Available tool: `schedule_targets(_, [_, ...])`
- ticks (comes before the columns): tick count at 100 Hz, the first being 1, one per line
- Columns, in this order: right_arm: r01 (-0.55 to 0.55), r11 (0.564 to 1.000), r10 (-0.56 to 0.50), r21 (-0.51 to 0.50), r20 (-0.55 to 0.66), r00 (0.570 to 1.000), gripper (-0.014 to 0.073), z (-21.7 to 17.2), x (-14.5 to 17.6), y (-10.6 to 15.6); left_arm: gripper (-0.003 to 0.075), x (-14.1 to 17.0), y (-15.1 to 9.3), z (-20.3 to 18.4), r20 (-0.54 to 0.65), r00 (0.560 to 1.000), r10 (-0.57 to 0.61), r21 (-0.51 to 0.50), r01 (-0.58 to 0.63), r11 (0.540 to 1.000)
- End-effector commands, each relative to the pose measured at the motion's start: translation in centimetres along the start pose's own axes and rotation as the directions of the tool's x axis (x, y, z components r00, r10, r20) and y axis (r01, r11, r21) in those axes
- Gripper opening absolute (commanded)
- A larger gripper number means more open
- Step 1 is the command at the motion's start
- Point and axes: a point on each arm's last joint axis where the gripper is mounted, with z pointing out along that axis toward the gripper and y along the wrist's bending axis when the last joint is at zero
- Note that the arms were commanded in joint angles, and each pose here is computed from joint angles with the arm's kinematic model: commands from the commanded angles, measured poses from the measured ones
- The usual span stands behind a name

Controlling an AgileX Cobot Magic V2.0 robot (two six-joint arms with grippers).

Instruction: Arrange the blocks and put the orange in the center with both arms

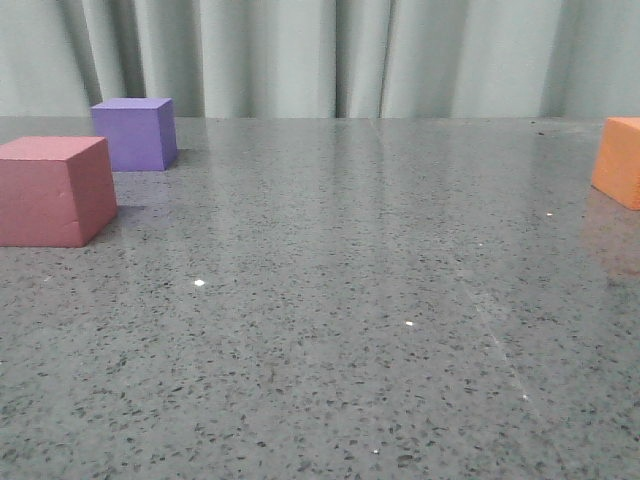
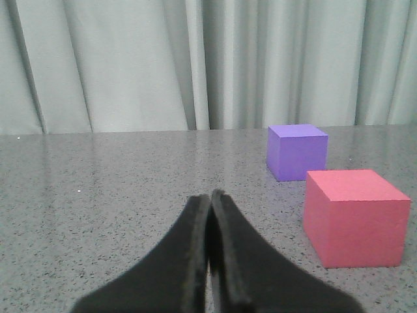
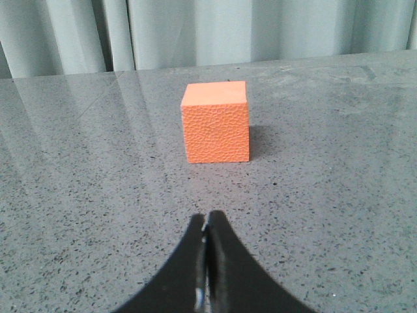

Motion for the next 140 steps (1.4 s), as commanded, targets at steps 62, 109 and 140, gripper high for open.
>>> schedule_targets(62, [0.008, 1.0, -0.005, -0.015, 0.154, 0.988, -0.0067, -0.4, -1.7, 0.2, -0.0019, 0.9, -0.1, -0.1, 0.052, 0.999, -0.01, 0.007, 0.01, 1.0])
schedule_targets(109, [-0.013, 0.999, 0.017, 0.032, -0.138, 0.99, -0.0067, 0.6, -14.1, 1.5, -0.0019, 0.9, -0.1, -0.1, 0.052, 0.999, -0.01, 0.007, 0.01, 1.0])
schedule_targets(140, [-0.004, 0.999, 0.019, 0.051, -0.286, 0.958, -0.0067, 9.6, -20.9, 2.3, -0.0019, 0.9, -0.1, -0.1, 0.052, 0.999, -0.01, 0.007, 0.01, 1.0])
